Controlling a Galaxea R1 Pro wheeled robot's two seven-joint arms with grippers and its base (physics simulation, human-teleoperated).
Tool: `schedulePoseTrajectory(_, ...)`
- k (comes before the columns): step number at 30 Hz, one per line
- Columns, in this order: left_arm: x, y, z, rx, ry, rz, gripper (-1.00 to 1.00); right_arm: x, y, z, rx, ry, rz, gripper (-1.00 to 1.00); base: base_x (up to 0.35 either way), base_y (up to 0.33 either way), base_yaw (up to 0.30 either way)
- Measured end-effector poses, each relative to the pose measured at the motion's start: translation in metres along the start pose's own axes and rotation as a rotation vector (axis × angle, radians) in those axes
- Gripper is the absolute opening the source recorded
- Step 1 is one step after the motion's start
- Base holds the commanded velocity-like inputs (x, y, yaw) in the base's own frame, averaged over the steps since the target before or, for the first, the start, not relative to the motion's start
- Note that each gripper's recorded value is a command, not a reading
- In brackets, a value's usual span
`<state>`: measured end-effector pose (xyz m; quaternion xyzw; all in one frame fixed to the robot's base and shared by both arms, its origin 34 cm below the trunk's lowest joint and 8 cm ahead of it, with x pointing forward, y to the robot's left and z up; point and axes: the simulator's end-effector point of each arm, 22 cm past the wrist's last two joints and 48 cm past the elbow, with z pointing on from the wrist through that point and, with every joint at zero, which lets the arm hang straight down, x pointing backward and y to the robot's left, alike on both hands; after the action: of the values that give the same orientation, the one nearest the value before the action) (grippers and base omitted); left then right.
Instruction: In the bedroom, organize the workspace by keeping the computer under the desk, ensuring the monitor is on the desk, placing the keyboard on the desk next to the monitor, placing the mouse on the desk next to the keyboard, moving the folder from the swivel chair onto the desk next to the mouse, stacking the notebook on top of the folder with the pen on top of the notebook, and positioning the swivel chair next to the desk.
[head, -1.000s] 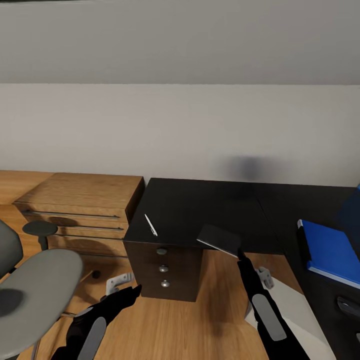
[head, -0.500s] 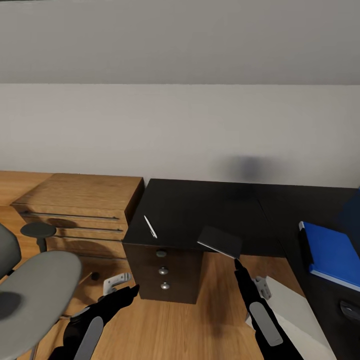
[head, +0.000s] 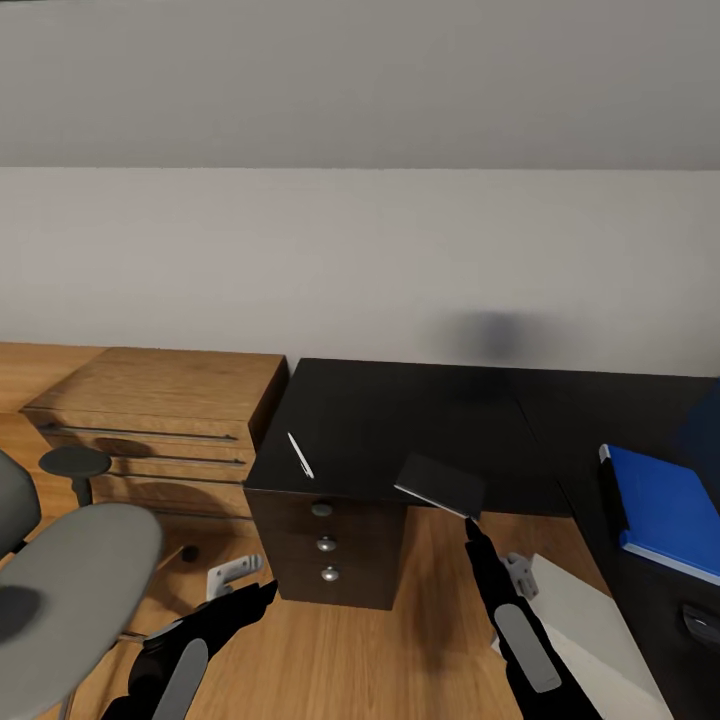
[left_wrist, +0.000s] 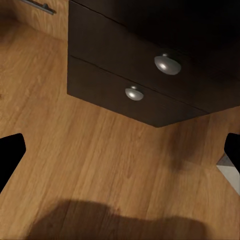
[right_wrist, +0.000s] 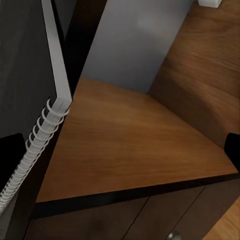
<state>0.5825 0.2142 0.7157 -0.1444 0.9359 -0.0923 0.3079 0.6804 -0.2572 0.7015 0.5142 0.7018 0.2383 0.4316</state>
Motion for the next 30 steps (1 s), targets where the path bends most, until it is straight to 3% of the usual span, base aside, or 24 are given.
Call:
schedulePoseTrajectory(9, 0.000, 0.000, 0.000, -0.001, 0.001, 0.000, 1.00, 0.001, 0.005, 0.000, -0.015, 0.001, -0.003, 1.00, 0.000, 0.000, 0.000)
schedulePoseTrajectory(20, 0.001, 0.000, 0.000, -0.001, 0.002, -0.001, 1.00, 0.006, 0.041, -0.004, -0.171, 0.010, -0.013, 1.00, 0.000, 0.000, 0.000)
schedulePoseTrajectory(30, 0.001, 0.000, 0.000, -0.001, 0.000, 0.000, 1.00, 0.006, 0.042, -0.004, -0.176, 0.010, -0.013, 1.00, 0.071, 0.000, 0.000)
